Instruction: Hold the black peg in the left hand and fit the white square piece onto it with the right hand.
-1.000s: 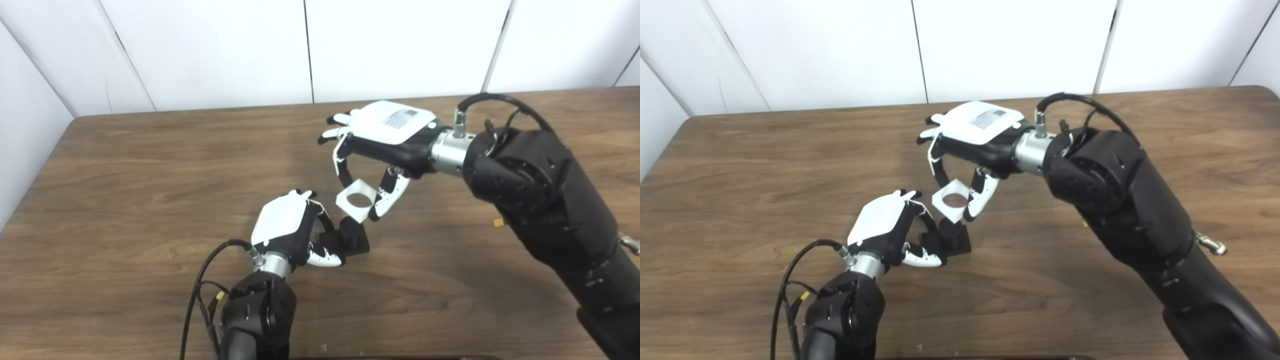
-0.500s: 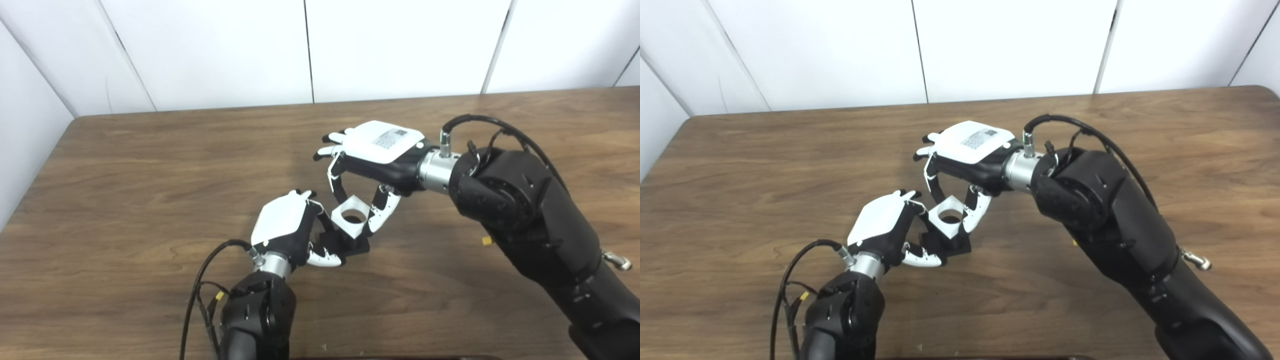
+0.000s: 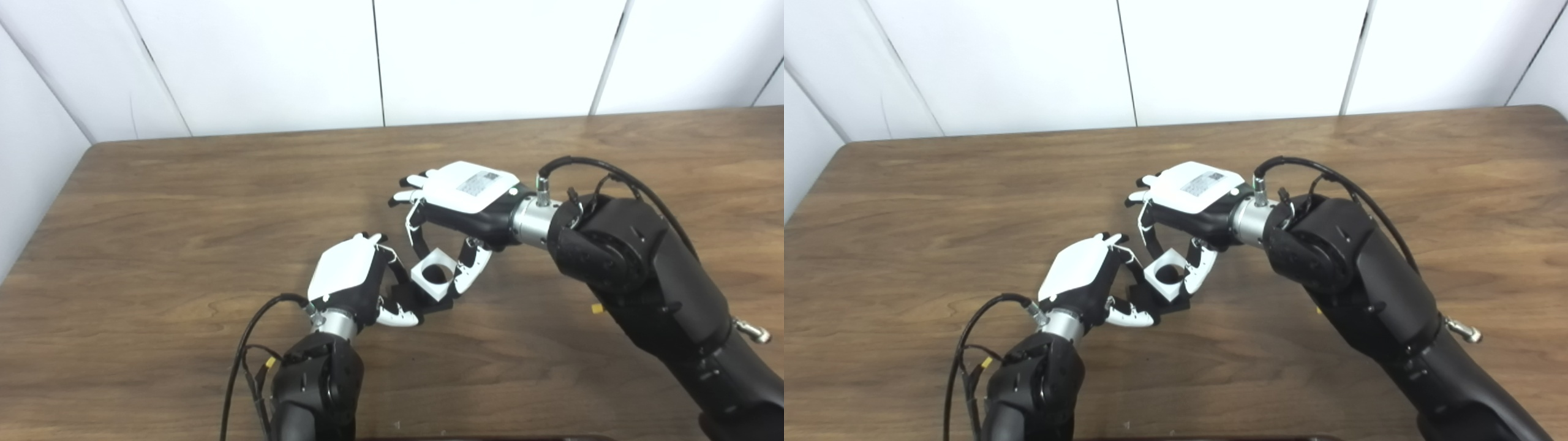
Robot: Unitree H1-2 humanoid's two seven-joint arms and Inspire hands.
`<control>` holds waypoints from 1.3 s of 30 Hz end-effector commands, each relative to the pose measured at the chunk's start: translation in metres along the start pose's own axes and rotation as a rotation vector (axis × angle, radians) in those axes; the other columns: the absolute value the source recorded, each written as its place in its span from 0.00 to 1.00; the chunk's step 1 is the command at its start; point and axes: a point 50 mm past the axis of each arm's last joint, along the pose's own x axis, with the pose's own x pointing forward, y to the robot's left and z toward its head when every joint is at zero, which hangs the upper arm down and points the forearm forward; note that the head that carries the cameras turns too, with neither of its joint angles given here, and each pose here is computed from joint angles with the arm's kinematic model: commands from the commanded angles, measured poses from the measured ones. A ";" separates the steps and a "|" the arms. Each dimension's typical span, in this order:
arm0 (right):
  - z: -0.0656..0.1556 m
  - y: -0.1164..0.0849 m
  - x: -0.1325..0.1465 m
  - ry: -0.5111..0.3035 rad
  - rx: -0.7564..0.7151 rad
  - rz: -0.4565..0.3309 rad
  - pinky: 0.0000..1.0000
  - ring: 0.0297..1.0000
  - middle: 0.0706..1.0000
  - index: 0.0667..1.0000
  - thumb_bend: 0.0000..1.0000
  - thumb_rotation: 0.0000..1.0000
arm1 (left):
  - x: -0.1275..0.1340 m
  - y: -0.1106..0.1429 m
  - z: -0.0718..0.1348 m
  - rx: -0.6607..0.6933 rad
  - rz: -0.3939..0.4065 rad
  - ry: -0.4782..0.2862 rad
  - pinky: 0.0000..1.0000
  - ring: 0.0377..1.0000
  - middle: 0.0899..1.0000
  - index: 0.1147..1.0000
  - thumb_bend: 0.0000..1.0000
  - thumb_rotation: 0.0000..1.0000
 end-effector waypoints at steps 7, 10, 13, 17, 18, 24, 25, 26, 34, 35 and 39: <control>-0.004 -0.010 0.002 0.007 -0.036 -0.038 1.00 1.00 0.94 0.45 0.53 0.15 | 0.008 -0.002 -0.002 0.029 -0.004 0.030 1.00 1.00 0.94 0.41 0.53 0.06; -0.005 -0.010 0.003 0.008 -0.033 -0.039 1.00 1.00 0.94 0.45 0.53 0.15 | 0.009 -0.002 0.000 0.034 -0.004 0.027 1.00 1.00 0.94 0.42 0.53 0.06; -0.006 -0.009 0.005 0.011 -0.024 -0.040 1.00 1.00 0.94 0.45 0.53 0.15 | 0.010 -0.002 0.001 0.034 0.001 0.024 1.00 1.00 0.94 0.42 0.53 0.06; -0.006 -0.008 0.007 0.009 -0.019 -0.043 1.00 1.00 0.94 0.45 0.53 0.15 | 0.011 -0.002 0.001 0.025 -0.001 0.030 1.00 1.00 0.95 0.42 0.53 0.06; -0.006 -0.008 0.008 0.008 -0.017 -0.043 1.00 1.00 0.94 0.45 0.53 0.15 | 0.011 -0.001 0.001 0.019 -0.003 0.032 1.00 1.00 0.95 0.42 0.53 0.06; -0.002 -0.008 0.012 0.001 -0.010 -0.042 1.00 1.00 0.94 0.45 0.53 0.15 | 0.010 0.000 0.000 0.001 -0.009 0.031 1.00 1.00 0.95 0.41 0.53 0.06; -0.001 -0.008 0.013 0.000 -0.011 -0.043 1.00 1.00 0.94 0.45 0.53 0.15 | 0.010 0.000 -0.001 -0.002 -0.006 0.029 1.00 1.00 0.95 0.41 0.53 0.06; 0.000 -0.008 0.013 -0.001 -0.012 -0.044 1.00 1.00 0.95 0.45 0.53 0.15 | 0.010 -0.001 -0.001 -0.005 -0.004 0.028 1.00 1.00 0.95 0.41 0.53 0.06; 0.007 -0.011 0.019 -0.016 -0.010 -0.055 1.00 1.00 0.94 0.45 0.53 0.14 | 0.010 -0.001 -0.002 -0.016 0.000 0.028 1.00 1.00 0.95 0.41 0.53 0.06; 0.007 -0.011 0.020 -0.018 -0.009 -0.055 1.00 1.00 0.94 0.45 0.53 0.14 | 0.011 -0.001 -0.002 -0.015 -0.002 0.030 1.00 1.00 0.95 0.41 0.52 0.06; 0.008 -0.011 0.021 -0.022 -0.013 -0.053 1.00 1.00 0.94 0.45 0.53 0.14 | 0.011 -0.001 -0.002 -0.018 -0.002 0.031 1.00 1.00 0.95 0.41 0.52 0.06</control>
